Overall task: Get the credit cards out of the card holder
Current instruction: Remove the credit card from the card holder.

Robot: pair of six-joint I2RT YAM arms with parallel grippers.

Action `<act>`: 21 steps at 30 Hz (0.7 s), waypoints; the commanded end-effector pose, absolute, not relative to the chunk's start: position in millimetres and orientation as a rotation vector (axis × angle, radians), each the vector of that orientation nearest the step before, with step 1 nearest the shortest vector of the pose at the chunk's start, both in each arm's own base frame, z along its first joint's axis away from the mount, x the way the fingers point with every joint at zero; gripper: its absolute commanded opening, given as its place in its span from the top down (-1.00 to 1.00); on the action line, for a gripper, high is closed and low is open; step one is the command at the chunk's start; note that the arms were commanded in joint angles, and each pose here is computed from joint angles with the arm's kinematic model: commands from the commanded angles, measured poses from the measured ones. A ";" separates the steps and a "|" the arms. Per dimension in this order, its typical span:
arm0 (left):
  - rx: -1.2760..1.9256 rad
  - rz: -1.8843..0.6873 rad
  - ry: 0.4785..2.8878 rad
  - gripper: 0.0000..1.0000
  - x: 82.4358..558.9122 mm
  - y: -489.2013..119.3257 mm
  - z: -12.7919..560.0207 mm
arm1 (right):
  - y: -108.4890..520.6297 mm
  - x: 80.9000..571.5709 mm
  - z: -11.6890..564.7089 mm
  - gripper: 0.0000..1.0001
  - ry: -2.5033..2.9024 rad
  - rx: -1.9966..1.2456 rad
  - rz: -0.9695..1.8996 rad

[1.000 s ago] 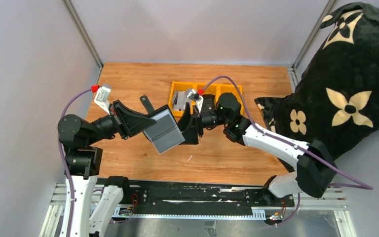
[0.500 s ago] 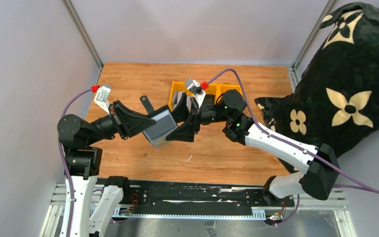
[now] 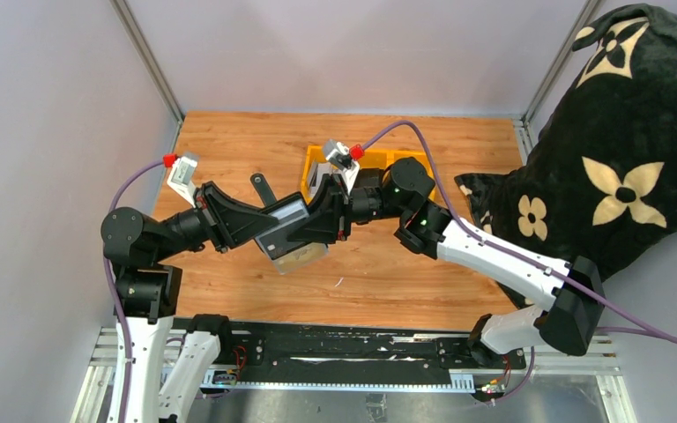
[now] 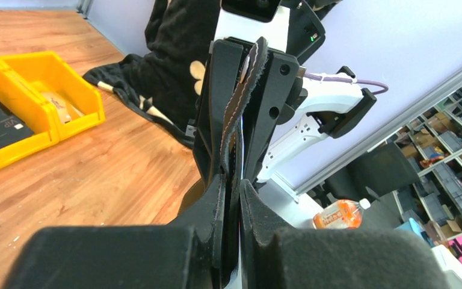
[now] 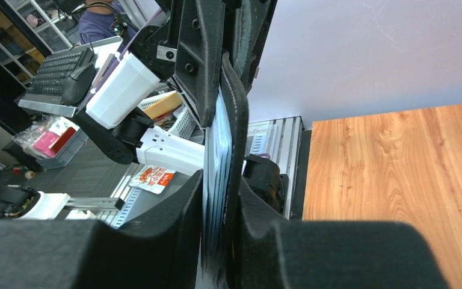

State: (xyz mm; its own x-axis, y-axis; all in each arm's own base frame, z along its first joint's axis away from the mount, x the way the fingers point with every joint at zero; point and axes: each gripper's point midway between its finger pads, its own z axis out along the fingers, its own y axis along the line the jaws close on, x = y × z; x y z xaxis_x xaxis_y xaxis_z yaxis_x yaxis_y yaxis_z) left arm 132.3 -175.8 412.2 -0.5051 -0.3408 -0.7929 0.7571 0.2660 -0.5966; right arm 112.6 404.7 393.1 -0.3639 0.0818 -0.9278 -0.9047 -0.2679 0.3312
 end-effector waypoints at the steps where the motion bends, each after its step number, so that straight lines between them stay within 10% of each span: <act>1: 0.390 -1.399 1.559 0.58 131.1 -174.0 415.2 | 407.1 106.3 408.8 0.56 1.226 -1.112 1.742; 3: 0.385 -1.382 1.572 0.09 134.2 -173.2 411.8 | 405.7 104.9 411.2 0.70 1.233 -1.114 1.746; 7: 0.391 -1.362 1.592 -0.21 136.0 -172.6 410.1 | 404.6 105.6 405.8 0.92 1.304 -1.126 1.724; 15: 0.497 -1.379 1.672 -0.16 119.9 -175.2 365.6 | 405.6 104.6 410.5 1.00 1.381 -1.177 1.714; 21: 0.514 -1.365 1.683 0.30 118.6 -174.6 358.9 | 413.5 102.9 407.1 1.00 1.465 -1.237 1.753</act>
State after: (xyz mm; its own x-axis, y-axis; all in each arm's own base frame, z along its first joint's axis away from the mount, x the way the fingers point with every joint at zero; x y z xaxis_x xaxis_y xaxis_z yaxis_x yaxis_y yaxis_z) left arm 124.3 -174.4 367.7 -0.5238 -0.2367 -0.8183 0.7555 0.3146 -0.5747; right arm 116.1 410.9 402.6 -0.4314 -0.0867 -0.8980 -0.8724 -0.2135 0.4398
